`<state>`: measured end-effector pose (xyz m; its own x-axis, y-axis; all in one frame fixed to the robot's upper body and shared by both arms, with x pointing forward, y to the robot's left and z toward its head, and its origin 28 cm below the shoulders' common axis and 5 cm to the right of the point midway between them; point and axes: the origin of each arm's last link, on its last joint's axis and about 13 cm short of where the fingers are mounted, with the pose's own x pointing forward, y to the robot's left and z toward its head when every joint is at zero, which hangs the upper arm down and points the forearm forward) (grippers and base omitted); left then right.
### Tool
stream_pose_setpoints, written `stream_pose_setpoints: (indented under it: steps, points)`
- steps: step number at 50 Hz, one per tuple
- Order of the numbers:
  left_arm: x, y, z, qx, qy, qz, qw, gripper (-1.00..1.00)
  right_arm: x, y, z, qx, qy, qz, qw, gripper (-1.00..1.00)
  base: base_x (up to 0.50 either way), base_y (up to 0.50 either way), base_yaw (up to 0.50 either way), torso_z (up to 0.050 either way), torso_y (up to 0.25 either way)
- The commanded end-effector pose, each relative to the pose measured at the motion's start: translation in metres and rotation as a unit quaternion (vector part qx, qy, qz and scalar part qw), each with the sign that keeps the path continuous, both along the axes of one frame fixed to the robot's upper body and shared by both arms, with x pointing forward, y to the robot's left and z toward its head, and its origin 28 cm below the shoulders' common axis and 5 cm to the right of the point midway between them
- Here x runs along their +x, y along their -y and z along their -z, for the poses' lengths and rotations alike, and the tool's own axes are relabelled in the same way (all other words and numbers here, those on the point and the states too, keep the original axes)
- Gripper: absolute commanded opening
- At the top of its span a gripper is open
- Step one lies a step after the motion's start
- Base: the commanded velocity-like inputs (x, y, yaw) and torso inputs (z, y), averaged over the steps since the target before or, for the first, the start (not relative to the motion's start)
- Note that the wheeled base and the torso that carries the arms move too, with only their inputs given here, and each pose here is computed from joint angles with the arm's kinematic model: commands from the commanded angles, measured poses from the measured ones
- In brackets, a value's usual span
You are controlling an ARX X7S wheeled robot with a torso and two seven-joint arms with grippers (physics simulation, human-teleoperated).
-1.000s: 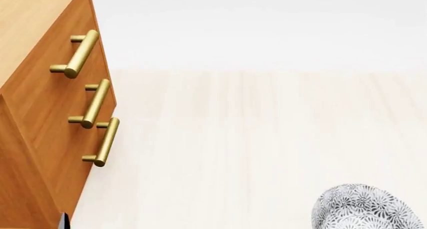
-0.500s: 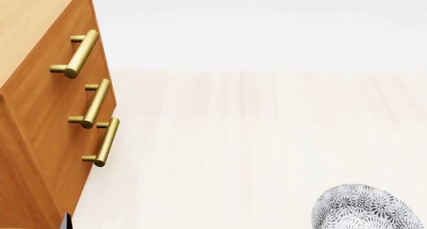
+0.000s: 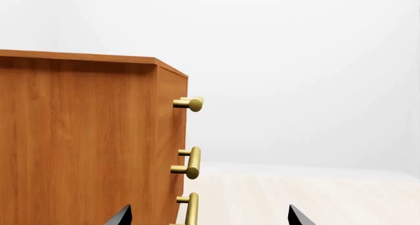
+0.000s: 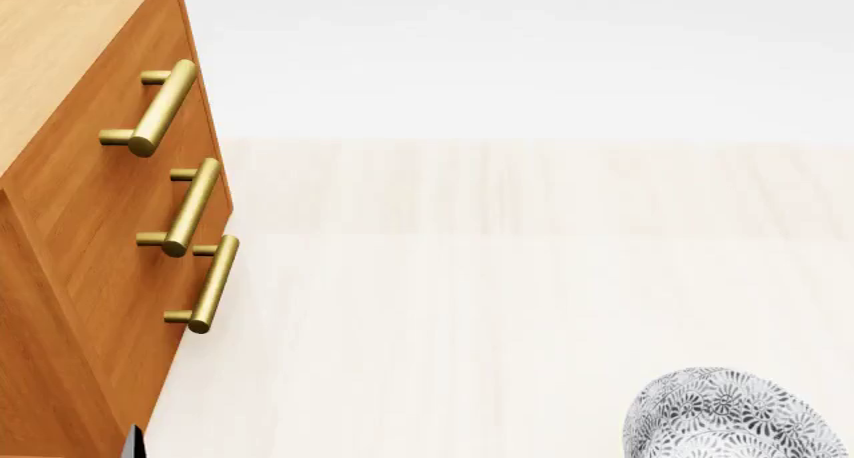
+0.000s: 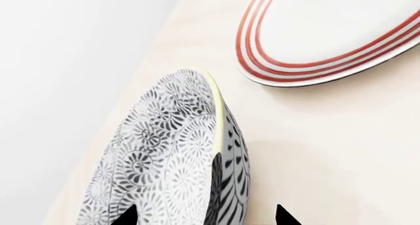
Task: Put the bowl on top of the cabinet.
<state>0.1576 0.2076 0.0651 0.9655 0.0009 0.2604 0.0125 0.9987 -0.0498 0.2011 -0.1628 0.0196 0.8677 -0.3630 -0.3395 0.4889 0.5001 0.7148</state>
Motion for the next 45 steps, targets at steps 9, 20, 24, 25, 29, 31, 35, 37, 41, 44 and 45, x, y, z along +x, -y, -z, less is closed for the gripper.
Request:
stream_pose_setpoints:
  steps: [9, 20, 24, 25, 29, 31, 35, 37, 41, 44, 45]
  points:
    - [0.001, 0.0, 0.001, -0.001, -0.002, 0.0, 1.0, 1.0, 0.003, -0.001, 0.0, -0.011, -0.008, -0.006, 1.0, -1.0, 0.0, 0.0, 0.0, 0.0, 0.0]
    - [0.002, 0.001, 0.002, 0.0, -0.003, 0.002, 1.0, 1.0, 0.003, -0.006, -0.003, -0.07, -0.013, 0.005, 0.997, -1.0, 0.0, 0.0, 0.0, 0.0, 0.0]
    - [0.004, 0.002, 0.003, 0.0, -0.008, 0.005, 1.0, 1.0, 0.004, -0.01, -0.011, -0.099, -0.002, 0.01, 0.995, -1.0, 0.0, 0.0, 0.0, 0.0, 0.0]
    - [0.004, 0.002, 0.004, 0.001, -0.009, 0.006, 1.0, 1.0, 0.004, -0.011, -0.015, -0.096, 0.011, 0.003, 0.995, -1.0, 0.0, 0.0, 0.0, 0.0, 0.0]
    - [0.004, 0.002, 0.004, 0.0, -0.01, 0.008, 1.0, 1.0, 0.009, -0.019, -0.038, -0.149, 0.019, 0.003, 0.989, -1.0, 0.0, 0.0, 0.0, 0.0, 0.004]
    - [0.003, 0.002, 0.004, -0.001, -0.011, 0.01, 1.0, 1.0, 0.011, -0.022, -0.054, -0.168, 0.032, -0.003, 0.985, -1.0, 0.0, 0.0, 0.0, 0.0, 0.0]
    - [0.004, 0.003, 0.006, -0.001, -0.013, 0.015, 1.0, 1.0, 0.014, -0.026, -0.076, -0.197, 0.046, -0.009, 0.979, -1.0, 0.0, 0.0, 0.0, 0.0, 0.0]
    - [0.004, 0.004, 0.006, -0.001, -0.014, 0.017, 1.0, 1.0, 0.016, -0.028, -0.082, -0.204, 0.049, -0.014, 0.978, -1.0, 0.0, 0.0, 0.0, 0.0, 0.0]
    - [0.004, 0.002, 0.006, -0.003, -0.015, 0.015, 1.0, 1.0, 0.016, -0.03, -0.092, -0.222, 0.054, -0.016, 0.973, -1.0, 0.0, 0.0, 0.0, 0.0, 0.0]
    - [0.004, 0.002, 0.005, -0.005, -0.015, 0.015, 1.0, 1.0, 0.013, -0.031, -0.099, -0.234, 0.057, -0.013, 0.97, -1.0, 0.0, 0.0, 0.0, 0.0, 0.0]
    - [0.004, 0.002, 0.005, -0.006, -0.016, 0.015, 1.0, 1.0, 0.013, -0.031, -0.101, -0.242, 0.056, -0.013, 0.969, -1.0, 0.0, 0.0, 0.0, 0.0, 0.0]
